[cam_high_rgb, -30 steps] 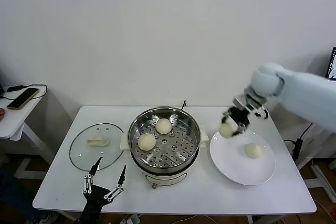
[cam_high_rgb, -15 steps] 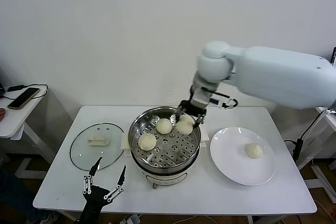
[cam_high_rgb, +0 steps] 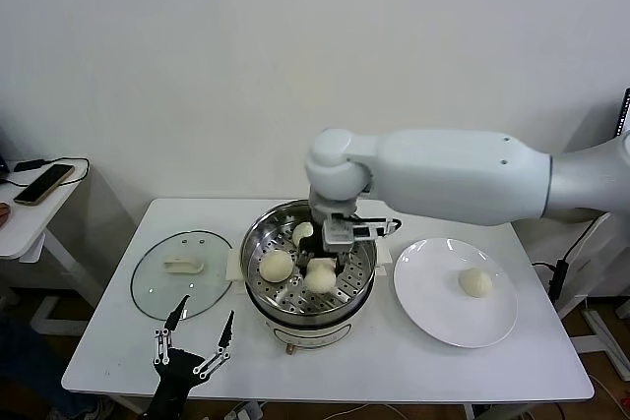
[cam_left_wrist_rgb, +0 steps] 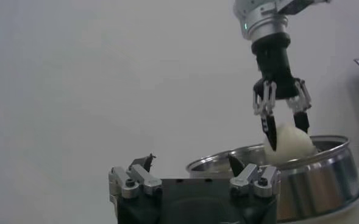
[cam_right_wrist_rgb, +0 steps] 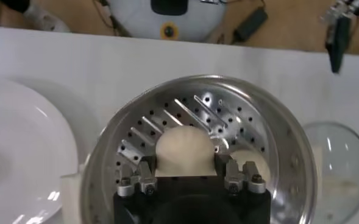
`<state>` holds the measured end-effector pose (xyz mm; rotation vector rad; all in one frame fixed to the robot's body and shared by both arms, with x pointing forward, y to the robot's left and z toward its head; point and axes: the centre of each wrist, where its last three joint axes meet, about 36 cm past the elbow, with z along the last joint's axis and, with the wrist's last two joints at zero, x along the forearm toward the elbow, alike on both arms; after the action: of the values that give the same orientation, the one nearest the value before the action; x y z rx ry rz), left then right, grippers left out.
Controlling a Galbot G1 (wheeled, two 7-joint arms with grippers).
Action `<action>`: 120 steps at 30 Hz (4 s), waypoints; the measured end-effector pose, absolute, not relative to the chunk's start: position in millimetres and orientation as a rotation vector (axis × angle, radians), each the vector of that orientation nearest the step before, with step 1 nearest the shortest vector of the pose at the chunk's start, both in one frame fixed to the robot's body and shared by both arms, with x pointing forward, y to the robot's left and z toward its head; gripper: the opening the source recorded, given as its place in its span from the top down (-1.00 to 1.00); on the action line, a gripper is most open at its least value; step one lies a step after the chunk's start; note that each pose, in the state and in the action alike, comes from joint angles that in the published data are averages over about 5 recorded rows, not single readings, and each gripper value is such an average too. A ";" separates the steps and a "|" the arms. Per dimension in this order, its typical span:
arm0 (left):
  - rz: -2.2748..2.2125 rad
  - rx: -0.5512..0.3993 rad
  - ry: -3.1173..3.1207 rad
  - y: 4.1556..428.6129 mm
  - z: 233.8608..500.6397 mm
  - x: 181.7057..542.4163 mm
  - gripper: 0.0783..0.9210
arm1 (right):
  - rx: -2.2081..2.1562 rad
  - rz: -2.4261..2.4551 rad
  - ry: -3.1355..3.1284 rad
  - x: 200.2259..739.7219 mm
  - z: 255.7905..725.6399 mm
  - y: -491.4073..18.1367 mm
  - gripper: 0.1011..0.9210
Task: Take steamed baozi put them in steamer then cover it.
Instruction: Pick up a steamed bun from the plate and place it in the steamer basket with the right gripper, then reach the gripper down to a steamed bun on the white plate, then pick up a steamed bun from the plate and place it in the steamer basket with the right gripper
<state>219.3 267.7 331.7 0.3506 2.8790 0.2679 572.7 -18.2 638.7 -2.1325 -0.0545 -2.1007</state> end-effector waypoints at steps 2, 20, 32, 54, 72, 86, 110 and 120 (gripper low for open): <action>0.269 0.350 2.879 268.3 331.4 219.0 -0.77 | -2.132 -2.088 -0.081 571.0 632.2 -13.4 -0.34; 0.265 0.342 2.878 270.0 329.0 220.1 -0.77 | -2.116 -2.046 -0.178 565.7 602.9 6.7 -0.74; 0.267 0.338 2.878 270.7 331.1 220.0 -0.77 | -2.095 -2.128 -0.019 581.1 645.2 -15.4 -0.76; 0.263 0.353 2.864 267.0 336.3 222.7 -0.77 | -2.340 -2.296 1.884 678.2 656.8 -345.8 -0.76; 0.265 0.342 2.872 267.9 335.0 221.3 -0.77 | -2.324 -2.241 2.487 661.3 523.5 -465.8 -0.76; 0.269 0.338 2.878 269.2 332.9 221.0 -0.77 | -2.321 -2.177 2.586 656.7 470.7 -467.3 -0.76; 0.267 0.352 2.875 266.6 334.2 223.5 -0.77 | -2.325 -2.249 2.460 668.0 519.7 -444.4 -0.34; 0.265 0.368 2.865 261.7 336.8 228.0 -0.77 | -2.365 -2.252 2.187 689.9 640.3 -352.8 -0.33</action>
<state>228.0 261.7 336.8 0.3676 2.8645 0.2648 689.9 -352.8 640.3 -2.3655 2.1875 -2.2518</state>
